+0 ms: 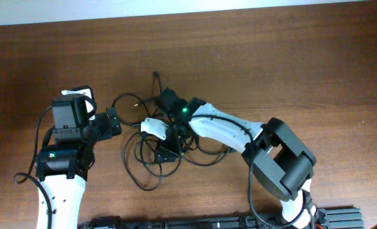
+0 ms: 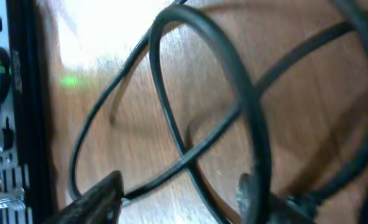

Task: Untangle cables

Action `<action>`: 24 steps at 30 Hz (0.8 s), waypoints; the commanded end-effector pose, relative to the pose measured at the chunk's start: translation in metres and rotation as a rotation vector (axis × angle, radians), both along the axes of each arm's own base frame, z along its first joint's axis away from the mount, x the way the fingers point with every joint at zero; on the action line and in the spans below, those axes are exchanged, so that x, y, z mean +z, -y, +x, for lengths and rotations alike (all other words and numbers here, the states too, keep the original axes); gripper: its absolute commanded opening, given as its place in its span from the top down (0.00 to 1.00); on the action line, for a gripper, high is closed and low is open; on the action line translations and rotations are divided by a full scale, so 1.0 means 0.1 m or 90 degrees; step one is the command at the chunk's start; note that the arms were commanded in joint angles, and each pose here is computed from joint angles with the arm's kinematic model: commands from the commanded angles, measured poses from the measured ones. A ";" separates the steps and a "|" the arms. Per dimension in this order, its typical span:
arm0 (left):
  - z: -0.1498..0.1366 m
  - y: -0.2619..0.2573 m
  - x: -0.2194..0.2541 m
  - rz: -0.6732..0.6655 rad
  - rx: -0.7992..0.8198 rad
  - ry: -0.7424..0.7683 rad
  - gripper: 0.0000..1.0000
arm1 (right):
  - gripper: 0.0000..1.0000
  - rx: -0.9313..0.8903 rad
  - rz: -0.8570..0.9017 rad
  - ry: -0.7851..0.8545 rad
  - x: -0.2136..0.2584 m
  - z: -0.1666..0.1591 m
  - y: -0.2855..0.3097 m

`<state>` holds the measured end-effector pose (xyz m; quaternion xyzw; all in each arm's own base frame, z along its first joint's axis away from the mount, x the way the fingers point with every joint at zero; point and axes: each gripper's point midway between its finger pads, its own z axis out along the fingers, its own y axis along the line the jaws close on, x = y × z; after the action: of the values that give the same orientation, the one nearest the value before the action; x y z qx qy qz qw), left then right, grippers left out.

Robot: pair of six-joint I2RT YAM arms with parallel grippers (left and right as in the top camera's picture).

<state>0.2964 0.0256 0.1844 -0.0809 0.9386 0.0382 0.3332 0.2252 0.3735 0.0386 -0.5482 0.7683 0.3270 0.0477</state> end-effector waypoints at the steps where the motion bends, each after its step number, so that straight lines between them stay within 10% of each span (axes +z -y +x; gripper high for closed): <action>1: 0.00 -0.03 0.05 0.010 -0.002 0.009 0.01 | 0.51 0.001 0.002 -0.013 -0.05 -0.02 -0.02; 12: 0.00 -0.03 0.05 0.010 -0.002 0.009 0.01 | 0.71 -0.001 0.054 0.035 0.03 0.15 -0.18; 15: 0.00 -0.03 0.05 0.010 -0.002 0.009 0.01 | 0.96 -0.001 0.064 0.045 0.04 0.18 -0.21; 24: 0.00 -0.03 0.05 0.010 -0.002 0.009 0.01 | 0.96 -0.101 0.149 -0.043 0.56 0.53 0.01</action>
<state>0.2964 0.0256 0.1844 -0.0809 0.9386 0.0382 0.3332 0.2590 0.3793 0.0475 -0.5041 0.7825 0.3540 0.0909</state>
